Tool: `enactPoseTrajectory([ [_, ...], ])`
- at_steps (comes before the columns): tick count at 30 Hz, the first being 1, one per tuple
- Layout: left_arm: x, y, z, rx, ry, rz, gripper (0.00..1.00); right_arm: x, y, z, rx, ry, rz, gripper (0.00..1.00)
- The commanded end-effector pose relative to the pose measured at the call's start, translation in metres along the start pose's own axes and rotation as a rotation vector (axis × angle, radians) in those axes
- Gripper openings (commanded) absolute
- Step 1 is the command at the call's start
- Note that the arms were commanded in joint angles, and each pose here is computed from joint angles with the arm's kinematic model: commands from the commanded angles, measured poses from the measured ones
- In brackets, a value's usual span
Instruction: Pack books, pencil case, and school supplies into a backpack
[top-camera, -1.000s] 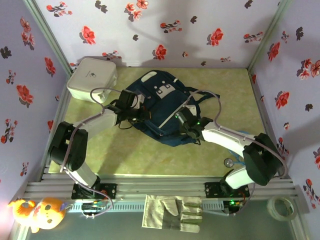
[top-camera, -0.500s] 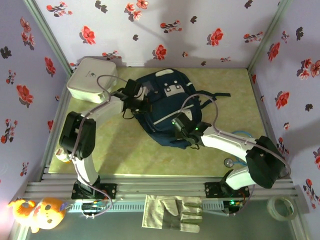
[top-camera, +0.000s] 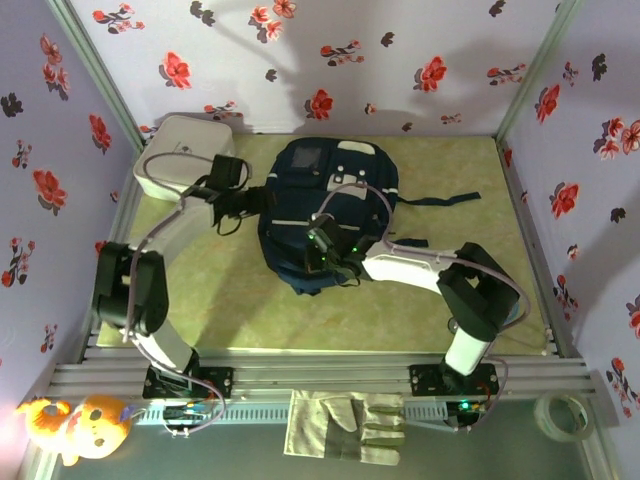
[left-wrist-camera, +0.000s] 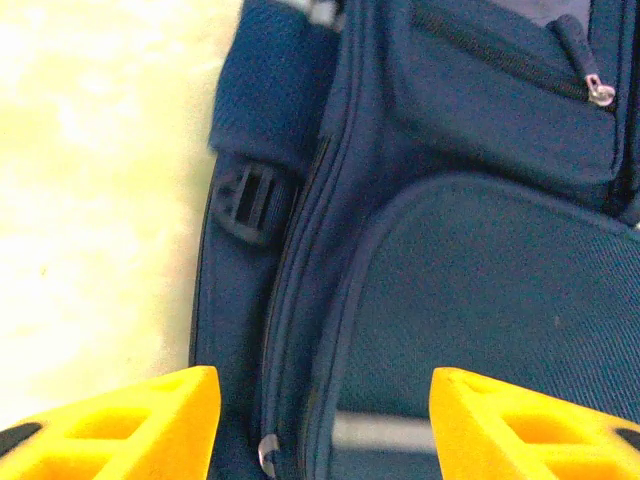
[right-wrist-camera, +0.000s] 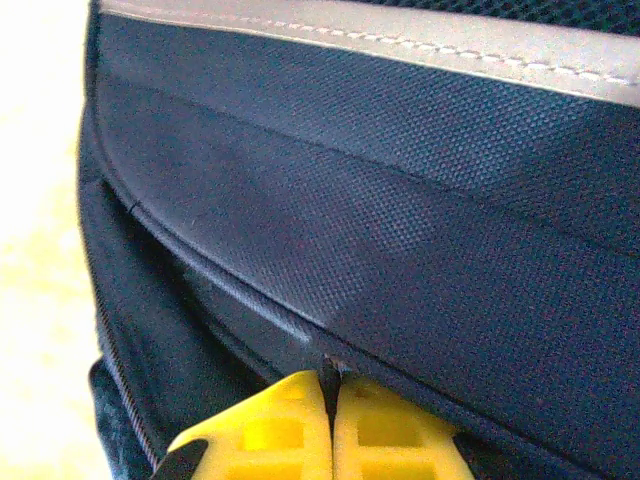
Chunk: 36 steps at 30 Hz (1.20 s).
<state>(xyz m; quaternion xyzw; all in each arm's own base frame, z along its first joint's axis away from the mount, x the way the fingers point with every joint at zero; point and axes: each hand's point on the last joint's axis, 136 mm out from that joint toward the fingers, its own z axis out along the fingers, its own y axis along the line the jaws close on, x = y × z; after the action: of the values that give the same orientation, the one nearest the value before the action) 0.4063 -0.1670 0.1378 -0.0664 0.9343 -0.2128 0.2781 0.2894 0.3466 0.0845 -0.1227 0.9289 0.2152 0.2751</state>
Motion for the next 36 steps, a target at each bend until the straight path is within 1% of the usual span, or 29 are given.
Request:
enactPoseTrajectory([
  [1,0.008,-0.008,-0.008,0.088,-0.014,-0.102,0.58,-0.033,0.036,-0.005,-0.116,-0.086,-0.028,0.00],
  [5,0.025,-0.021,-0.004,0.215,0.021,-0.209,0.57,-0.042,0.045,-0.009,-0.153,-0.104,-0.027,0.00],
  [8,0.032,-0.024,0.000,0.283,0.021,-0.305,0.54,-0.046,0.050,-0.012,-0.178,-0.115,-0.023,0.00],
  [12,0.035,-0.019,0.003,0.292,-0.002,-0.377,0.52,-0.046,0.052,-0.014,-0.190,-0.118,-0.018,0.00],
  [15,0.039,-0.015,0.012,0.290,0.006,-0.417,0.48,-0.047,0.054,-0.016,-0.200,-0.119,-0.014,0.00],
  [18,0.039,-0.015,0.018,0.309,0.006,-0.442,0.40,-0.047,0.054,-0.017,-0.202,-0.119,-0.011,0.00],
  [21,0.036,-0.018,0.019,0.317,-0.001,-0.438,0.26,-0.045,0.050,-0.017,-0.184,-0.120,-0.009,0.00],
  [26,0.032,-0.017,0.021,0.308,-0.003,-0.419,0.03,-0.036,0.026,-0.018,-0.111,-0.102,-0.009,0.00],
  [27,0.032,-0.017,0.021,0.307,-0.005,-0.414,0.00,-0.034,0.018,-0.019,-0.090,-0.099,-0.008,0.00],
  [29,0.031,-0.015,0.020,0.305,-0.009,-0.404,0.00,-0.030,0.003,-0.025,-0.046,-0.096,-0.016,0.00],
  [36,0.023,-0.008,0.007,0.292,-0.029,-0.377,0.00,-0.006,-0.059,-0.050,0.183,-0.073,-0.086,0.00],
])
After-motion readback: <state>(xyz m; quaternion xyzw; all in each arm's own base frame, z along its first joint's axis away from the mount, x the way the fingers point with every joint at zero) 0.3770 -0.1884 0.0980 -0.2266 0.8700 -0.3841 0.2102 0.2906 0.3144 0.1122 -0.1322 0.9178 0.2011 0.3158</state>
